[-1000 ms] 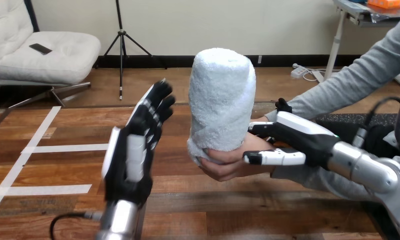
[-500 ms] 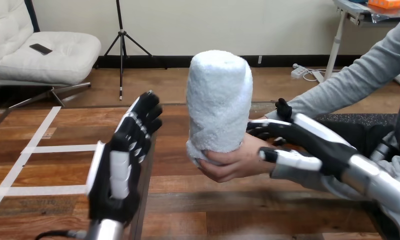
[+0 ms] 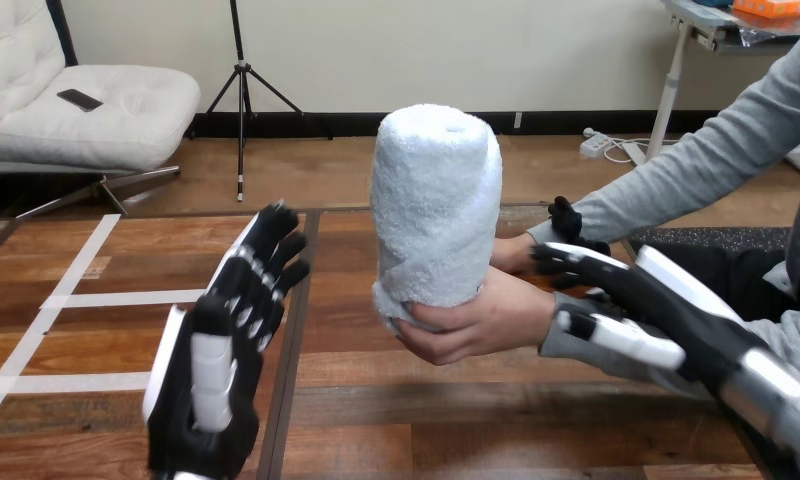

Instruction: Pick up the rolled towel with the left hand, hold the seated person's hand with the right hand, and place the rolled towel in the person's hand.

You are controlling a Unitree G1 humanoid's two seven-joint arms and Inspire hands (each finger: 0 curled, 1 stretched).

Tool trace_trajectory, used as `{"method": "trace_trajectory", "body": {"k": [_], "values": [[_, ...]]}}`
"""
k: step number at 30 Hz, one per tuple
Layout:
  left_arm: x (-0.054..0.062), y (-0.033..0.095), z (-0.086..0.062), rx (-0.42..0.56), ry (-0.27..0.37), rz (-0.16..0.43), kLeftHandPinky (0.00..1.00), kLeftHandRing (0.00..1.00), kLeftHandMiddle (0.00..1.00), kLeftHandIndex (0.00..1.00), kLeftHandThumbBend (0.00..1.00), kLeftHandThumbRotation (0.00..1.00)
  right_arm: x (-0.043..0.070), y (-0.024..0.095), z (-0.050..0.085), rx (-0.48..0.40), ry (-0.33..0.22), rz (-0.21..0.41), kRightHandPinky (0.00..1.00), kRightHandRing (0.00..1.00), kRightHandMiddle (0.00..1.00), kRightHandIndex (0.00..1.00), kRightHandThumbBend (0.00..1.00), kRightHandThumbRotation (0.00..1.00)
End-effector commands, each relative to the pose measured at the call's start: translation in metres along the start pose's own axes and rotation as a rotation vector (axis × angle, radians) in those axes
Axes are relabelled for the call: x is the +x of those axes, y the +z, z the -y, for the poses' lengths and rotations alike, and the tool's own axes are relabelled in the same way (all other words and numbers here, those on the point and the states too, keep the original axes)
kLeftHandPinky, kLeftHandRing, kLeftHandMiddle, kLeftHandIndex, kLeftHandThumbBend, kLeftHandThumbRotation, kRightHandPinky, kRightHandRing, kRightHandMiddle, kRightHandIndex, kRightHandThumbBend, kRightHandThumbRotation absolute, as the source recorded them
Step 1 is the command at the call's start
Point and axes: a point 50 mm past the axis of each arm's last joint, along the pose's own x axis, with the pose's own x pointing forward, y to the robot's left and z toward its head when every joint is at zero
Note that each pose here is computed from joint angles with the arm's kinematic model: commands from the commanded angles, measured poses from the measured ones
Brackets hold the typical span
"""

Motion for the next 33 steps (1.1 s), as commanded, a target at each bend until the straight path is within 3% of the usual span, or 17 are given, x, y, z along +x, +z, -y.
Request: {"method": "trace_trajectory", "body": {"k": [1,13,19,33], "values": [[0.006,0.015,0.001,-0.007,-0.031,0.072,0.91,0.94,0.93,0.9,0.88,1.0,-0.008,0.022,0.018,0.03,-0.16,0.113,0.83,0.9,0.91,0.93,1.0,1.0],[0.005,0.014,-0.001,-0.011,-0.02,0.064,0.91,0.94,0.94,0.9,0.86,1.0,-0.024,0.028,0.011,0.202,-0.296,0.16,0.89,0.92,0.92,0.94,0.89,1.0],[0.006,0.014,0.0,-0.007,-0.02,0.064,0.91,0.93,0.93,0.9,0.85,1.0,-0.029,0.034,0.007,0.32,-0.327,0.212,0.97,0.97,0.96,0.97,0.84,1.0],[0.008,0.015,0.004,-0.027,-0.023,0.077,0.9,0.92,0.92,0.9,0.85,1.0,-0.041,0.058,-0.006,0.491,-0.427,0.343,1.0,0.98,0.97,0.98,0.99,1.0]]}}
